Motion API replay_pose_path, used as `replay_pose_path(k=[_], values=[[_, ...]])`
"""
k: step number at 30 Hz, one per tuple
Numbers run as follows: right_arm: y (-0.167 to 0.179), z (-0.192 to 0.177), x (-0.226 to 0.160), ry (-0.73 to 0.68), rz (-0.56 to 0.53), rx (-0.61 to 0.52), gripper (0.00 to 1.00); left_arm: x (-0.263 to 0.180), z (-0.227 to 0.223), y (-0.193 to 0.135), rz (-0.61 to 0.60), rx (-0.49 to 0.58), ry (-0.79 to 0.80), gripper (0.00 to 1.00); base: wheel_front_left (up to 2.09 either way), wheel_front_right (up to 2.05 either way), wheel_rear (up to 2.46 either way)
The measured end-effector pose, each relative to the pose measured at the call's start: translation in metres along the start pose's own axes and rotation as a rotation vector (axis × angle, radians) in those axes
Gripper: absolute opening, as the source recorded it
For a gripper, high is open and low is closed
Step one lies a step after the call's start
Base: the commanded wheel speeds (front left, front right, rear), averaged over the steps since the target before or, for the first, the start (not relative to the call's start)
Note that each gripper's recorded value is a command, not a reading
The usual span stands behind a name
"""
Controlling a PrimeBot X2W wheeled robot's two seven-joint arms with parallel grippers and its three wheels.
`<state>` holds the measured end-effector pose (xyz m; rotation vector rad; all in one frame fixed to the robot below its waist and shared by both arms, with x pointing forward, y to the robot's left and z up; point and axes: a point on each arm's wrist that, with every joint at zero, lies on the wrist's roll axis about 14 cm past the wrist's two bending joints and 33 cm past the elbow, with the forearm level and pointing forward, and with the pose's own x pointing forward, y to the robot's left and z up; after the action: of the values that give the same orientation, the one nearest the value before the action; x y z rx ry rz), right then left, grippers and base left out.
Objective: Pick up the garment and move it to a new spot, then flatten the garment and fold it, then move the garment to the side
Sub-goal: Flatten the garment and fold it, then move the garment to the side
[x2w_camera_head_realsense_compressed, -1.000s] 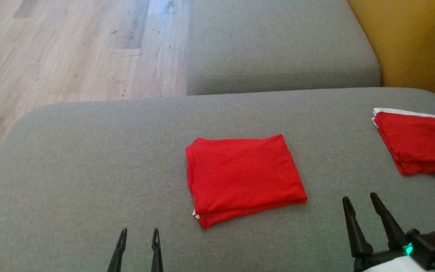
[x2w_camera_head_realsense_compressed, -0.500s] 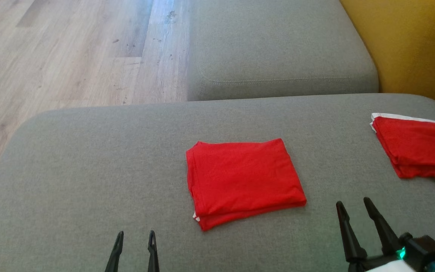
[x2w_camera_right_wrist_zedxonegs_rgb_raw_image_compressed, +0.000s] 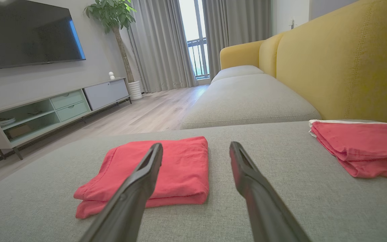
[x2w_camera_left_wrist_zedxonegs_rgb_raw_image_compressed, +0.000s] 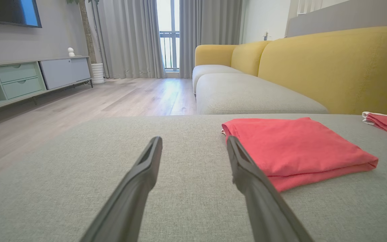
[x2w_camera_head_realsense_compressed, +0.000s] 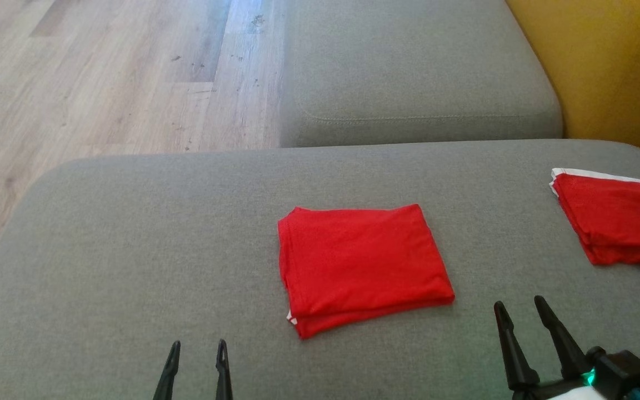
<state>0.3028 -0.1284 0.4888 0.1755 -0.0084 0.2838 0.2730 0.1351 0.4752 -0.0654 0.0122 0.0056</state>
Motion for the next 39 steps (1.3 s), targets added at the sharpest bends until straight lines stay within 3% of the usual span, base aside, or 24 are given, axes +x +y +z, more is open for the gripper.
replay_pose_path(k=[16,25,30,39], values=[[-0.003,-0.018,0.012,0.063,-0.005,0.060,1.00,-0.002,-0.021,0.006,0.020,0.011,0.080,1.00,0.00,0.00,0.00],[-0.016,-0.031,0.054,0.125,0.038,0.053,1.00,0.019,-0.030,0.006,0.024,0.013,0.124,1.00,0.00,0.00,0.00],[-0.022,-0.049,0.084,0.222,0.055,0.164,1.00,0.042,-0.026,0.001,0.006,0.016,0.115,1.00,0.00,0.00,0.00],[-0.029,-0.082,0.115,0.557,0.120,0.355,1.00,0.064,-0.034,-0.002,-0.006,0.014,0.140,1.00,0.00,0.00,0.00]])
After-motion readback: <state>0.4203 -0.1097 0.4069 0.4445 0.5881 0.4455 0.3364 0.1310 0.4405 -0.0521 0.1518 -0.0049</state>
